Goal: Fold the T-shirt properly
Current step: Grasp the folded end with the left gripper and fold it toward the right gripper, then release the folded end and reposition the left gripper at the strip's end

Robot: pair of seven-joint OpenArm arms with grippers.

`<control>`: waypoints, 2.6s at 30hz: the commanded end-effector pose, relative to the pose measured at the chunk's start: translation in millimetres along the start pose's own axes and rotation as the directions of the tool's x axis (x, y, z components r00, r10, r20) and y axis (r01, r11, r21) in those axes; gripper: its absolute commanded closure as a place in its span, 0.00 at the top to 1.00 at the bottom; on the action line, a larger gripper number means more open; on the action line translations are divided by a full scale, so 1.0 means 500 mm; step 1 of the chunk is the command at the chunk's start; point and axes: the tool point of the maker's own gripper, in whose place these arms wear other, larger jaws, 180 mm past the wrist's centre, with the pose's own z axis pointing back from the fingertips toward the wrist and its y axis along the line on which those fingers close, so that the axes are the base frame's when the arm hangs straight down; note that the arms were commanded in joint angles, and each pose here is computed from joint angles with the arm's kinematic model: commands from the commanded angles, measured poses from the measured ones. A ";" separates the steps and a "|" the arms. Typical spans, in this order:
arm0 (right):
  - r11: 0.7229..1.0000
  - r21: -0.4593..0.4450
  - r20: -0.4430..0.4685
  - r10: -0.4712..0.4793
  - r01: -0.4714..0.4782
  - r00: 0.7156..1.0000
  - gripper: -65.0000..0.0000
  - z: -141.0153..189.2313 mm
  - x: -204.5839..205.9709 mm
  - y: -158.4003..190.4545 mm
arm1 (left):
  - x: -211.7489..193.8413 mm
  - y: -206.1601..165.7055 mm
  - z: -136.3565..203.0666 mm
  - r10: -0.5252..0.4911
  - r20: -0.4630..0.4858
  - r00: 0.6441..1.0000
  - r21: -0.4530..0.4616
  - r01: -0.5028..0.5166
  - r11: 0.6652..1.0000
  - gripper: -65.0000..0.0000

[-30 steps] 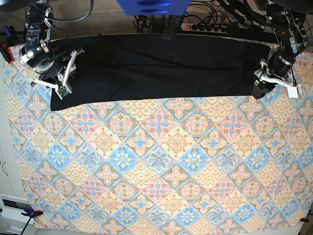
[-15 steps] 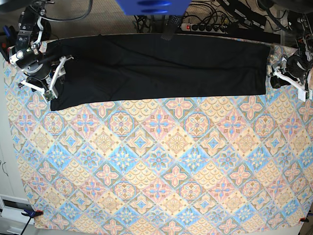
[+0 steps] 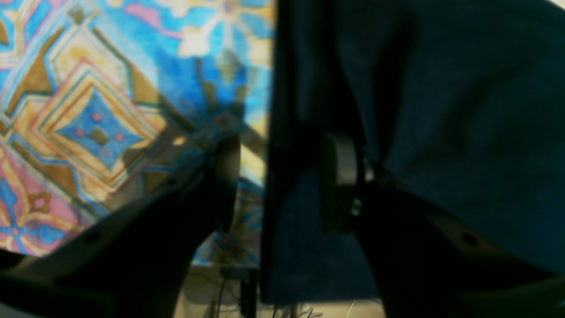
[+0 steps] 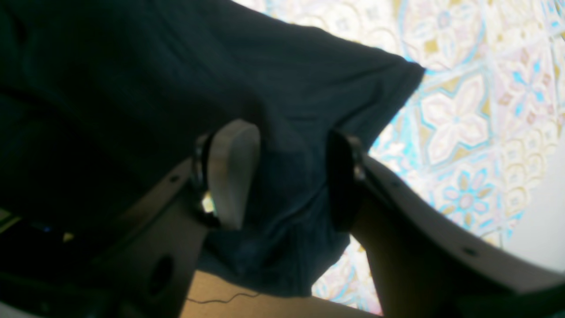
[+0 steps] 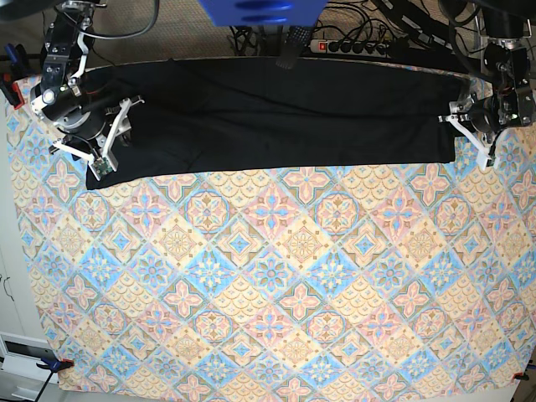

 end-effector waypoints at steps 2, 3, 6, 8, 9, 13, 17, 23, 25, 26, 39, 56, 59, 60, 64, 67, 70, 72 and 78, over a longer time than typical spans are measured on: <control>1.000 -0.017 0.027 0.008 -0.008 1.000 0.43 0.008 0.014 -0.012 | -0.008 -0.011 -0.016 -0.025 -0.015 1.000 -0.013 0.025 1.000 0.44; 1.000 -0.017 0.027 0.008 -0.008 1.000 0.43 0.008 0.014 -0.012 | -0.018 -0.016 -0.024 -0.029 -0.025 0.999 -0.020 0.028 0.999 0.44; 1.000 -0.018 0.028 0.008 -0.008 1.000 0.43 0.008 0.015 -0.013 | -0.039 -0.053 -0.046 -0.028 -0.039 0.999 -0.059 0.026 0.998 0.44; 1.000 -0.018 0.028 0.008 -0.008 1.000 0.43 0.008 0.015 -0.013 | -0.047 -0.070 -0.052 -0.020 -0.044 0.999 -0.078 0.017 0.997 0.43; 1.000 -0.018 0.028 0.008 -0.008 1.000 0.43 0.008 0.015 -0.013 | -0.053 -0.089 -0.057 -0.017 -0.045 0.999 -0.100 0.012 0.995 0.43; 1.000 -0.027 0.044 0.010 -0.009 0.999 0.43 0.008 0.031 -0.021 | -0.060 -0.146 -0.056 -0.083 -0.036 0.996 -0.192 0.074 0.979 0.37; 1.000 -0.026 0.042 0.009 -0.008 0.999 0.43 0.007 0.029 -0.020 | -0.054 -0.194 -0.042 -0.103 -0.035 0.994 -0.266 0.090 0.960 0.12; 1.000 -0.026 0.042 0.009 -0.008 0.999 0.43 0.007 0.029 -0.020 | -0.002 -0.154 -0.016 0.012 0.047 0.999 -0.259 0.001 0.966 0.00; 1.000 -0.026 0.042 0.009 -0.008 0.999 0.43 0.007 0.029 -0.020 | 0.018 -0.118 -0.004 0.058 0.085 0.995 -0.229 -0.037 0.973 0.00; 1.000 -0.026 0.042 0.009 -0.008 0.999 0.43 0.007 0.029 -0.020 | 0.027 -0.096 0.004 0.087 0.105 0.991 -0.212 -0.063 0.975 0.00; 1.000 -0.026 0.043 0.010 -0.008 0.999 0.43 0.008 0.030 -0.021 | 0.169 0.108 0.126 0.110 0.300 0.947 -0.026 -0.107 0.994 0.00; 0.999 -0.052 0.042 -0.001 0.004 0.999 0.43 0.015 0.025 -0.040 | 0.132 -0.267 0.146 -0.044 0.294 0.955 -0.276 0.128 0.953 0.00; 0.997 -0.070 0.041 -0.014 0.017 0.999 0.43 0.020 0.020 -0.054 | 0.122 -0.314 0.136 -0.003 0.288 0.958 -0.336 0.104 0.936 0.00; 0.997 -0.075 0.040 -0.018 0.021 0.999 0.43 0.021 0.019 -0.058 | 0.116 -0.339 0.131 -0.004 0.280 0.960 -0.362 0.110 0.926 0.00; 0.995 -0.097 0.038 -0.031 0.035 0.999 0.43 0.027 0.013 -0.074 | 0.089 -0.411 0.119 -0.033 0.248 0.968 -0.431 0.141 0.891 0.00; 0.991 -0.122 0.037 -0.049 0.054 0.998 0.43 0.035 0.006 -0.093 | 0.087 -0.444 0.117 -0.021 0.246 0.969 -0.465 0.138 0.874 0.00; 0.989 -0.133 0.037 -0.057 0.062 0.998 0.43 0.039 0.002 -0.101 | 0.086 -0.454 0.117 -0.011 0.245 0.969 -0.477 0.131 0.869 0.00; 0.989 -0.133 0.037 -0.057 0.062 0.998 0.43 0.039 0.002 -0.101 | 0.082 -0.457 0.113 -0.004 0.236 0.972 -0.484 0.121 0.867 0.00; 0.988 -0.139 0.036 -0.059 0.064 0.998 0.43 0.041 0.001 -0.105 | 0.044 -0.452 0.087 -0.008 0.149 0.989 -0.499 0.082 0.863 0.17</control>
